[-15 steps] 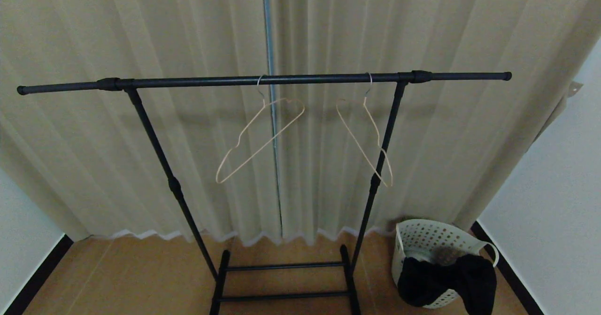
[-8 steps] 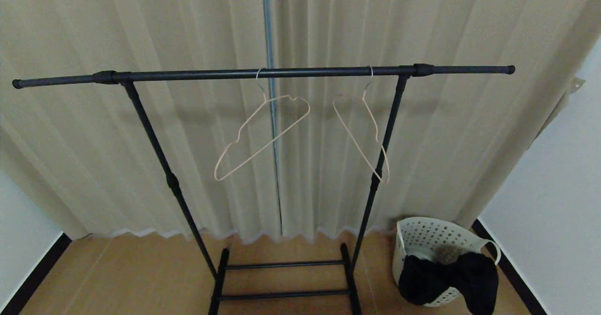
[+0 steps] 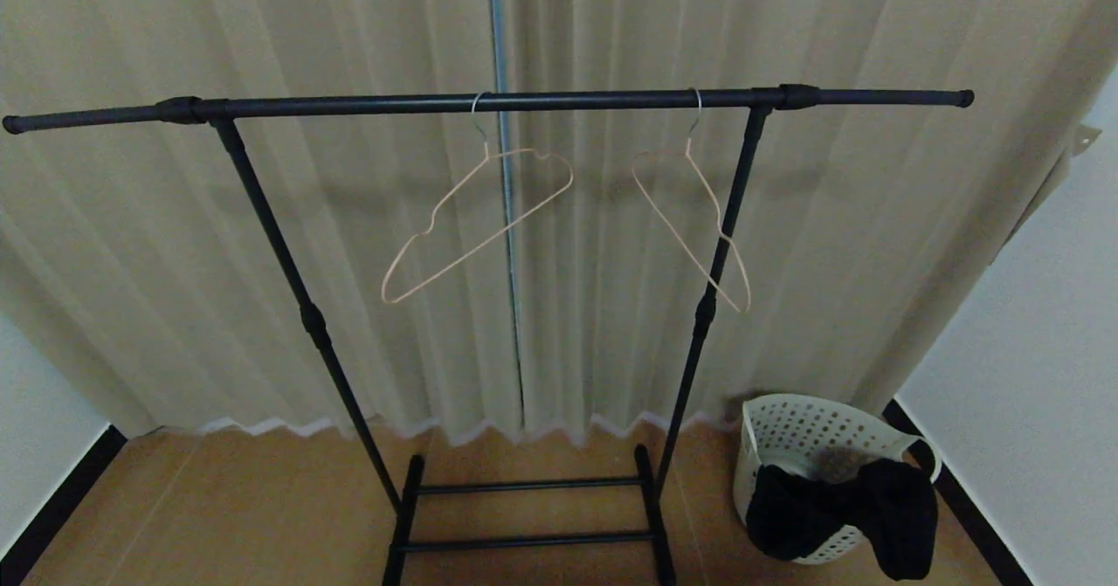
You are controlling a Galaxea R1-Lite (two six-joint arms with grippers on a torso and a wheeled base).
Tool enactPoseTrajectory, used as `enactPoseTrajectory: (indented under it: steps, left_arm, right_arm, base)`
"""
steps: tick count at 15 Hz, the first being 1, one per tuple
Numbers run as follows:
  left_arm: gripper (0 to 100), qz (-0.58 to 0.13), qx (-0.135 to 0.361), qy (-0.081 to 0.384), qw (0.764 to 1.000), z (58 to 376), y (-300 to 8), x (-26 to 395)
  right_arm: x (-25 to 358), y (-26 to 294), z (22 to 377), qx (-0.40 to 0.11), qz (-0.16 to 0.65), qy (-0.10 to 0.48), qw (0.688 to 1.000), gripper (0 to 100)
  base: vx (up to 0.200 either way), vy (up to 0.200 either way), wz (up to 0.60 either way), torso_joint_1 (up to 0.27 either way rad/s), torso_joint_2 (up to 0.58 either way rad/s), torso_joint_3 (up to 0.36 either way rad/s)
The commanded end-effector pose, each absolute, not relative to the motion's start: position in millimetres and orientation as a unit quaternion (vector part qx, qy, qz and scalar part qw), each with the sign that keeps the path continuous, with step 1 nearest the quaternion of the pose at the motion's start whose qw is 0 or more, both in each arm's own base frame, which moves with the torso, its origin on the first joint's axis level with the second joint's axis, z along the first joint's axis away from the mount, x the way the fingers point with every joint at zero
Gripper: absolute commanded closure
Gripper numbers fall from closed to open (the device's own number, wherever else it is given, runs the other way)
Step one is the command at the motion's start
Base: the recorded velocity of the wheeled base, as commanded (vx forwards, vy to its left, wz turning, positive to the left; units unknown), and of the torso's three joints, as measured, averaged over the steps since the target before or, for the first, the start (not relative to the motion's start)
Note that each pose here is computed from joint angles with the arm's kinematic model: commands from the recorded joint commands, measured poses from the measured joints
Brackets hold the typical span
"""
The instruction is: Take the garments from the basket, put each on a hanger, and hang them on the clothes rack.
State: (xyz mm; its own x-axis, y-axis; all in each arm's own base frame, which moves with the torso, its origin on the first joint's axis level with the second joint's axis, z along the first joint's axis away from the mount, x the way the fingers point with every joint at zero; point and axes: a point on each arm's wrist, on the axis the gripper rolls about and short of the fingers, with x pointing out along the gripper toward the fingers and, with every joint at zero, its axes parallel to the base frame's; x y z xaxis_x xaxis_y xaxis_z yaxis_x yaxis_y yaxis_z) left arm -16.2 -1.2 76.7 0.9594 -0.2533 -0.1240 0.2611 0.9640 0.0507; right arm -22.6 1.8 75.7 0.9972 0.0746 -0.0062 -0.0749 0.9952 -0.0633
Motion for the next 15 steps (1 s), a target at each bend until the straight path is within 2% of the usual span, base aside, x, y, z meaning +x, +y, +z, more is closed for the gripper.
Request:
enactPoseTrajectory:
  steps: [1,15]
  left_arm:
    - [0,-0.130,0.033,0.058,0.989,76.8,-1.2,-16.2]
    - [0,-0.124,0.033,0.059,0.990,76.8,-1.4,-16.2]
  right_arm:
    - [-22.5,1.8,75.7,-0.032,0.038,0.003,0.999,0]
    - [-22.5,1.8,75.7,-0.032,0.038,0.003,0.999,0]
  base:
    - [0.000,0.000,0.00,-0.159,0.38,0.217]
    - [0.000,0.000,0.00,-0.206,0.51,0.304]
